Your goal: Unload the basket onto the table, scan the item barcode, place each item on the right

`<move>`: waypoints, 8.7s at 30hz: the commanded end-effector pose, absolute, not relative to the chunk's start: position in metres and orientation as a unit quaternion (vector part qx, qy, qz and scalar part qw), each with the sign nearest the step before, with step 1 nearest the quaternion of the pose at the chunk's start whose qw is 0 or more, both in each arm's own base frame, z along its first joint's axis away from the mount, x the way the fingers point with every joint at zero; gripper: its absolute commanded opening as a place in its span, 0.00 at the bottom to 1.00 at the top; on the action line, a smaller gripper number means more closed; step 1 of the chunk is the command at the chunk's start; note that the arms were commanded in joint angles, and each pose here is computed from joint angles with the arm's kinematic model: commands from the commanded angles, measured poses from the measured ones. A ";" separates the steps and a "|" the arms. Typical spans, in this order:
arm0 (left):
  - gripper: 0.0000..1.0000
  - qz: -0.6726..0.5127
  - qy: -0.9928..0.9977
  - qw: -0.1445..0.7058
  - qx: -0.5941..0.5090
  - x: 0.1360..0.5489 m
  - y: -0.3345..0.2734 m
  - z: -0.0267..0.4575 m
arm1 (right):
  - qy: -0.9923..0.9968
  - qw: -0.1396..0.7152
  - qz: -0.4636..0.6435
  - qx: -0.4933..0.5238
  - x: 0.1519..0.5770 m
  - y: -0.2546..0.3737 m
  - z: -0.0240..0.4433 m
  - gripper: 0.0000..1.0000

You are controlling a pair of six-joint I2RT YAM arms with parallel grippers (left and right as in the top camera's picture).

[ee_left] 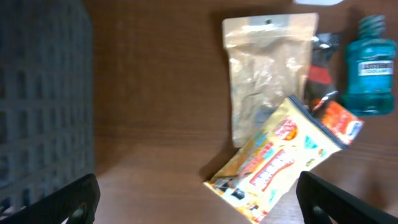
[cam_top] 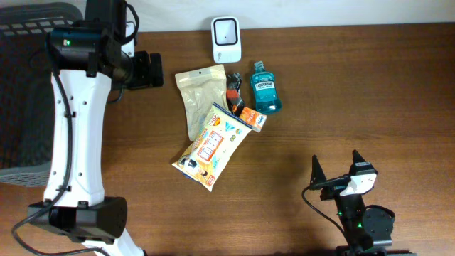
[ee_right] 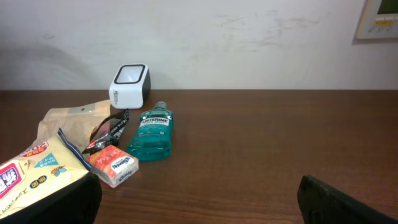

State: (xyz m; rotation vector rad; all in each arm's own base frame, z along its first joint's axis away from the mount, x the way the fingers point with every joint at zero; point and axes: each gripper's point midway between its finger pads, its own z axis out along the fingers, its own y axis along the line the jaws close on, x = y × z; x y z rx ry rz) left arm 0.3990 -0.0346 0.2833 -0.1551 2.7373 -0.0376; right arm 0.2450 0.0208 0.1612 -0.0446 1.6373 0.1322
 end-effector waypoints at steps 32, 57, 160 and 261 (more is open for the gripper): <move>0.00 0.125 0.965 0.090 -0.212 0.340 0.106 0.258 | 0.731 0.680 0.057 -0.016 0.245 0.019 0.158 0.98; 0.99 -0.121 0.973 0.195 0.002 0.288 -0.069 0.277 | 0.730 0.681 0.056 -0.015 0.245 0.018 0.158 0.98; 0.99 -0.080 0.978 0.191 -0.008 0.357 -0.063 0.209 | 0.992 0.096 0.065 -0.054 0.464 0.127 0.109 0.99; 0.99 -0.080 0.978 0.191 -0.008 0.357 -0.063 0.209 | 0.988 0.141 -0.022 -0.062 0.519 0.142 0.004 0.88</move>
